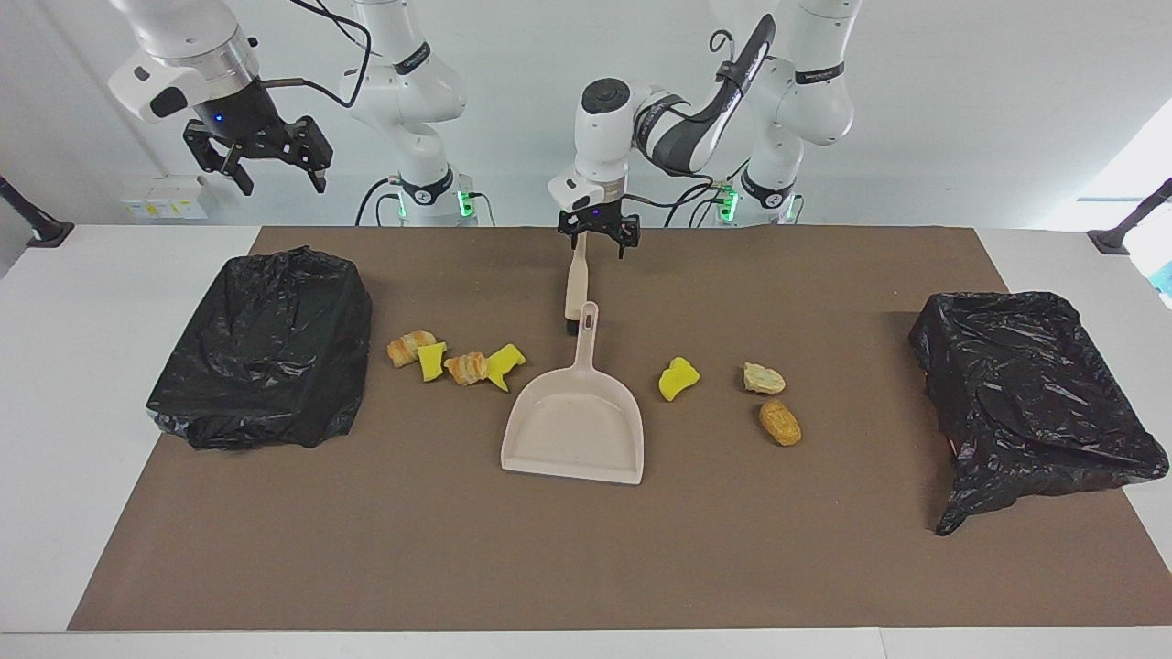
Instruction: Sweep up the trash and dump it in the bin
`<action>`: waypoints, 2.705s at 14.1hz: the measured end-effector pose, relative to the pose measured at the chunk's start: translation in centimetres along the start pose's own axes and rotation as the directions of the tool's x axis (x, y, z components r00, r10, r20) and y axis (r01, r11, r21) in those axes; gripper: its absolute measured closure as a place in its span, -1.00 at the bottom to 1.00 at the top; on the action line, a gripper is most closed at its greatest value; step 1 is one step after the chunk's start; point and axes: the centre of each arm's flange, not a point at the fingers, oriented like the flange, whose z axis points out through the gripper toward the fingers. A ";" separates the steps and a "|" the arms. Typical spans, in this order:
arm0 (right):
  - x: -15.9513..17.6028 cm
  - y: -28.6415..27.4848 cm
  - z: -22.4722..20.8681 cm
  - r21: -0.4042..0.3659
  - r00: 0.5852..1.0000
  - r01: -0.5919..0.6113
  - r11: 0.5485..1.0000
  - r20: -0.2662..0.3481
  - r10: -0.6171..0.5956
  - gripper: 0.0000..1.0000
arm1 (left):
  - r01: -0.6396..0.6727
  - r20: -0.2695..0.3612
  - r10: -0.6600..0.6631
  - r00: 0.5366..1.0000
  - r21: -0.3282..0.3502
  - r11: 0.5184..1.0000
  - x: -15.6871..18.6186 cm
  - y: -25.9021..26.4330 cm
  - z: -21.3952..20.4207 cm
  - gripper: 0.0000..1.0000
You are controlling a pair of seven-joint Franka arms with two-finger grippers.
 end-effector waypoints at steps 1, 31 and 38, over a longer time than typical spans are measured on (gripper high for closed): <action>0.0 0.0 0.0 0.000 1.000 0.000 1.000 0.000 0.000 -1.00 | -0.009 0.002 0.009 1.000 0.002 1.000 -0.8 0.8 0.2 -1.00; 2.1 -5.1 2.3 -0.013 0.998 0.054 0.998 -0.043 -0.055 -1.00 | 0.206 0.030 -0.220 0.975 0.243 0.948 8.9 -19.2 -3.8 0.49; 9.9 -22.3 15.3 0.002 0.999 -0.022 1.000 -0.031 0.022 -1.00 | 0.277 -0.005 -0.281 0.960 0.202 0.940 15.8 -31.8 -3.8 0.49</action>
